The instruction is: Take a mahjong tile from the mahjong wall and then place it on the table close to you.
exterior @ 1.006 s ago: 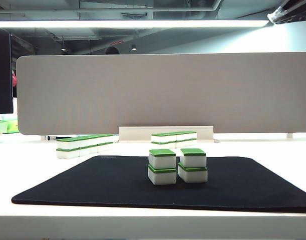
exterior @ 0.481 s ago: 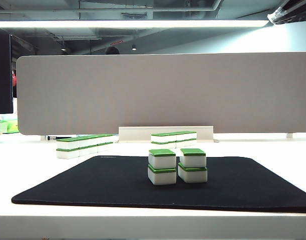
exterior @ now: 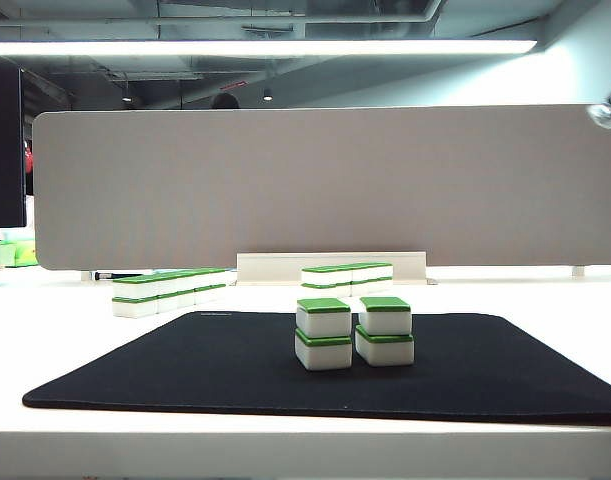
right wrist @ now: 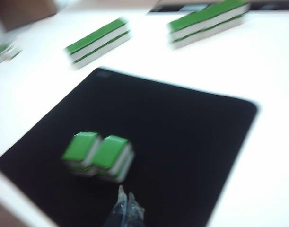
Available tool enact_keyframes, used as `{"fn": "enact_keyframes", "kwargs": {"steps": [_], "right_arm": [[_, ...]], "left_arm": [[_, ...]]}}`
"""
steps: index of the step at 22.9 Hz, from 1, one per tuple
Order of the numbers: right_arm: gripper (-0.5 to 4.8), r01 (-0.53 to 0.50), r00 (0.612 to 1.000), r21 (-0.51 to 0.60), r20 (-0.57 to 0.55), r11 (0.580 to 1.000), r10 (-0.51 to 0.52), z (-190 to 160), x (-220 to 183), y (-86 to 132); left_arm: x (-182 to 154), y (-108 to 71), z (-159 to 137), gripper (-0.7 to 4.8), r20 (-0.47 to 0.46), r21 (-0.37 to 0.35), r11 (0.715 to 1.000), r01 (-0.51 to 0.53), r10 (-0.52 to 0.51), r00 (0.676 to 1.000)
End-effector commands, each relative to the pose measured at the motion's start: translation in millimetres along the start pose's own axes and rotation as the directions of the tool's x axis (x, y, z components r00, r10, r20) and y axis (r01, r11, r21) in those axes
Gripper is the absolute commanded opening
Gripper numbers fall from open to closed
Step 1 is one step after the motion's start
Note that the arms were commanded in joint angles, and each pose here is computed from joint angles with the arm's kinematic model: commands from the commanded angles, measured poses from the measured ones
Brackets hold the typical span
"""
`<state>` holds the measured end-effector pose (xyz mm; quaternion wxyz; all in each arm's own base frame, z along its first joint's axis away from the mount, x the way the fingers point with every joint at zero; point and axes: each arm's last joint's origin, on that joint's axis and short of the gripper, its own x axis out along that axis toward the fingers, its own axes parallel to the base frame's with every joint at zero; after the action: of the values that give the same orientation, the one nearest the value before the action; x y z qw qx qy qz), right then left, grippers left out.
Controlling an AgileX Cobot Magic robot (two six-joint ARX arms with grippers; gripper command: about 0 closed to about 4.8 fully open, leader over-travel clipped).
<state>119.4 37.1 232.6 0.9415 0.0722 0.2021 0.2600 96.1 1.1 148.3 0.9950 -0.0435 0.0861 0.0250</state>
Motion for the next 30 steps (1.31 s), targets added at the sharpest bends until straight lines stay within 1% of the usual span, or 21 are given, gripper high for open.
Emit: {"fn": "enact_keyframes", "kwargs": {"steps": [1, 2, 6, 11, 15, 16, 18, 24, 30], "right_arm": [[-0.01, 0.071, 0.986, -0.031, 0.156, 0.997, -0.066, -5, -3, -5], [-0.01, 0.115, 0.971, -0.034, 0.212, 0.993, -0.105, -11, -4, -9], [-0.01, 0.221, 0.936, -0.013, 0.283, 0.975, -0.208, -24, -7, -16], [-0.01, 0.312, 0.901, 0.013, 0.312, 0.95, -0.3, -35, -9, -22], [-0.01, 0.379, 0.869, 0.036, 0.331, 0.925, -0.369, -44, -11, -27], [-0.01, 0.404, 0.855, 0.047, 0.337, 0.914, -0.395, -49, -11, -29], [-0.01, 0.432, 0.839, 0.055, 0.342, 0.9, -0.423, -57, -10, -32], [-0.01, 0.441, 0.832, 0.06, 0.346, 0.896, -0.433, -74, -6, -36], [-0.01, 0.447, 0.844, 0.06, 0.302, 0.893, -0.443, -80, -6, -36]], "left_arm": [[0, 0.2, -1, -0.05, -0.01, -0.003, 1.0, -0.001, 0.0, 1.0], [0, 0.2, -1, -0.05, -0.01, -0.003, 1.0, 0.0, 0.0, 1.0], [0, 0.2, -1, -0.05, -0.01, -0.002, 1.0, 0.0, 0.0, 1.0], [0, 0.2, -1, -0.05, -0.01, -0.003, 1.0, 0.0, 0.0, 1.0], [0, 0.2, -1, -0.05, -0.01, -0.002, 1.0, -0.001, 0.0, 1.0], [0, 0.2, -1, -0.05, -0.01, -0.003, 1.0, 0.0, 0.0, 1.0], [0, 0.2, -1, -0.05, -0.01, -0.002, 1.0, 0.0, 0.0, 1.0], [0, 0.2, -1, -0.05, -0.01, -0.002, 1.0, -0.001, 0.0, 1.0], [0, 0.2, -1, -0.05, -0.01, -0.002, 1.0, 0.0, 0.0, 1.0]]}}
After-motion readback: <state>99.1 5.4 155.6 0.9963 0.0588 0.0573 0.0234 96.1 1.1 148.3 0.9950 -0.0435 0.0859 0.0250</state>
